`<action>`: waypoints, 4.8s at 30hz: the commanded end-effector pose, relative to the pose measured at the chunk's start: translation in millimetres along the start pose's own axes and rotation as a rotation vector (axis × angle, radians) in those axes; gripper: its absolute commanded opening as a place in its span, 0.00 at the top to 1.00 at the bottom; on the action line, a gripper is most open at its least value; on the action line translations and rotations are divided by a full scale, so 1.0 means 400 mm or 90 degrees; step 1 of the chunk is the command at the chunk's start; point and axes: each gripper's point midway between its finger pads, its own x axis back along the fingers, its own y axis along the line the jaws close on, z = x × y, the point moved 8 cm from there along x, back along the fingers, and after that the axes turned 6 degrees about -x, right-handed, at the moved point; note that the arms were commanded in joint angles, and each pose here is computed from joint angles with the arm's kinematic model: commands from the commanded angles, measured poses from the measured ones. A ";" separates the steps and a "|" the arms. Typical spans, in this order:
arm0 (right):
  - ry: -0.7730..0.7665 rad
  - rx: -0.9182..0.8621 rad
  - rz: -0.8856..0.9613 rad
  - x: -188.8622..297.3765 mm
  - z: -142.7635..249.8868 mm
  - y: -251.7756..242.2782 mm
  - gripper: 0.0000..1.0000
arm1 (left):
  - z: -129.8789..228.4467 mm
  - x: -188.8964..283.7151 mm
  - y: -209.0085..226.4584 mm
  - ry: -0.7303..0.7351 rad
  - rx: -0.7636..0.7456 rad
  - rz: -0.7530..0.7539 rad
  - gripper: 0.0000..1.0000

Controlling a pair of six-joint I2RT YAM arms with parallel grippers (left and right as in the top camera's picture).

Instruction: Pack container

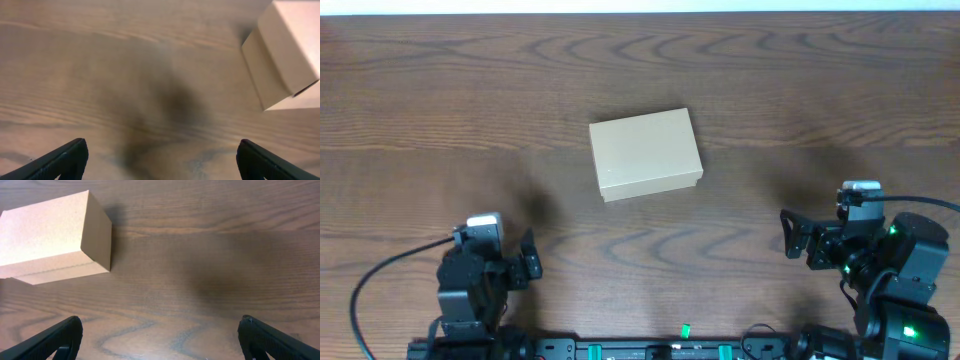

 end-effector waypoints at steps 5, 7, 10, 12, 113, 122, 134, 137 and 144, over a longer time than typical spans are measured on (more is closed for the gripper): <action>-0.002 -0.009 0.003 0.001 0.000 -0.003 0.01 | 0.057 -0.028 0.000 0.007 -0.031 -0.006 0.04; -0.002 -0.009 0.003 0.001 0.000 -0.003 0.01 | 0.069 -0.032 0.000 0.009 -0.049 -0.006 0.04; -0.002 -0.009 0.003 0.001 0.000 -0.003 0.01 | 0.081 -0.038 -0.001 0.011 -0.075 -0.005 0.04; -0.002 -0.009 0.003 0.001 0.000 -0.003 0.01 | 0.090 -0.044 -0.001 0.012 -0.094 -0.005 0.04; -0.071 0.151 0.005 -0.121 0.267 -0.021 0.01 | 0.143 -0.074 0.008 0.011 -0.115 -0.035 0.04; -0.071 0.151 0.005 -0.121 0.267 -0.021 0.01 | 0.143 -0.074 0.008 0.011 -0.115 -0.035 0.04; -0.071 0.151 0.005 -0.121 0.267 -0.021 0.01 | 0.143 -0.074 0.008 0.011 -0.115 -0.035 0.04; -0.071 0.151 0.005 -0.121 0.267 -0.021 0.01 | 0.143 -0.074 0.008 0.011 -0.115 -0.035 0.04; -0.071 0.151 0.005 -0.121 0.267 -0.021 0.01 | 0.143 -0.074 0.008 0.011 -0.115 -0.035 0.04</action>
